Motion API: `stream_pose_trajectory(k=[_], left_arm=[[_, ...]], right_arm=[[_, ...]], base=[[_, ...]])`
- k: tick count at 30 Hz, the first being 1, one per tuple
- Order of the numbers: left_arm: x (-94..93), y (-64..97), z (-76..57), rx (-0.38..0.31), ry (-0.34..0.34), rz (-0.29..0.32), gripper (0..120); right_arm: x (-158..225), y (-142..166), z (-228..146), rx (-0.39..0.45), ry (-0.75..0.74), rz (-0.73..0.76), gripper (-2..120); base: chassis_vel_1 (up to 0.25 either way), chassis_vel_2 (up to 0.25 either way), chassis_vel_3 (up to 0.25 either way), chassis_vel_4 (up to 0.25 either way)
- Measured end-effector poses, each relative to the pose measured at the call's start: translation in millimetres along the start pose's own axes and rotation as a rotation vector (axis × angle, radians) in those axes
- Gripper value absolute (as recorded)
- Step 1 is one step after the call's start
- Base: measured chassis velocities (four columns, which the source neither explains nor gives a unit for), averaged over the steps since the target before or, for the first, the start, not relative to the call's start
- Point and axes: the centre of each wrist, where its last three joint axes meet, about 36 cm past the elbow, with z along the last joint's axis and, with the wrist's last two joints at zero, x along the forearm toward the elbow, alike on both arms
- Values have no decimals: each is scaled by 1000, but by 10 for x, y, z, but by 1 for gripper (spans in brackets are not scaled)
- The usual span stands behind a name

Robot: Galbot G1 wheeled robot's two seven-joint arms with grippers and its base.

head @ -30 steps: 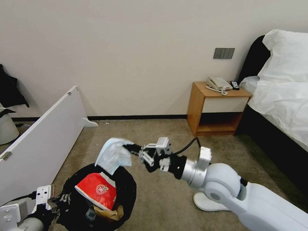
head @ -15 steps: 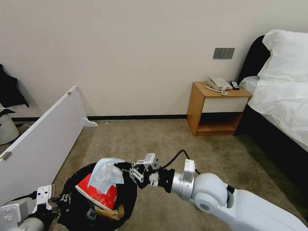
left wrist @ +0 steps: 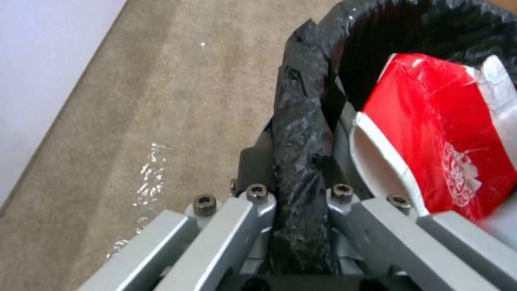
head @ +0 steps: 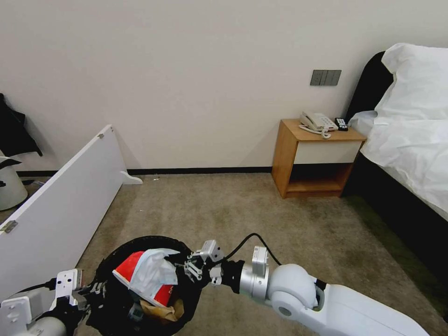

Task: Pick up the trash bin, then pick up the garbage from the floor and place it into the trash bin.

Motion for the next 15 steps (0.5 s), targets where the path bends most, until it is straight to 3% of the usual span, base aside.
stream_pose_trajectory(k=[4,5,15], left_arm=[[2,0,6,3,5,2,4],[2,-1,12,4,9,3,4],[-3,-13,23,6,15,7,4]], right_arm=[[-6,-11,34,1,7,4,28],[-4,-18,48,3,9,7,37],[38,-10,62,7,12,15,72]], base=[[0,0,0,0],[0,0,0,0],[0,0,0,0]])
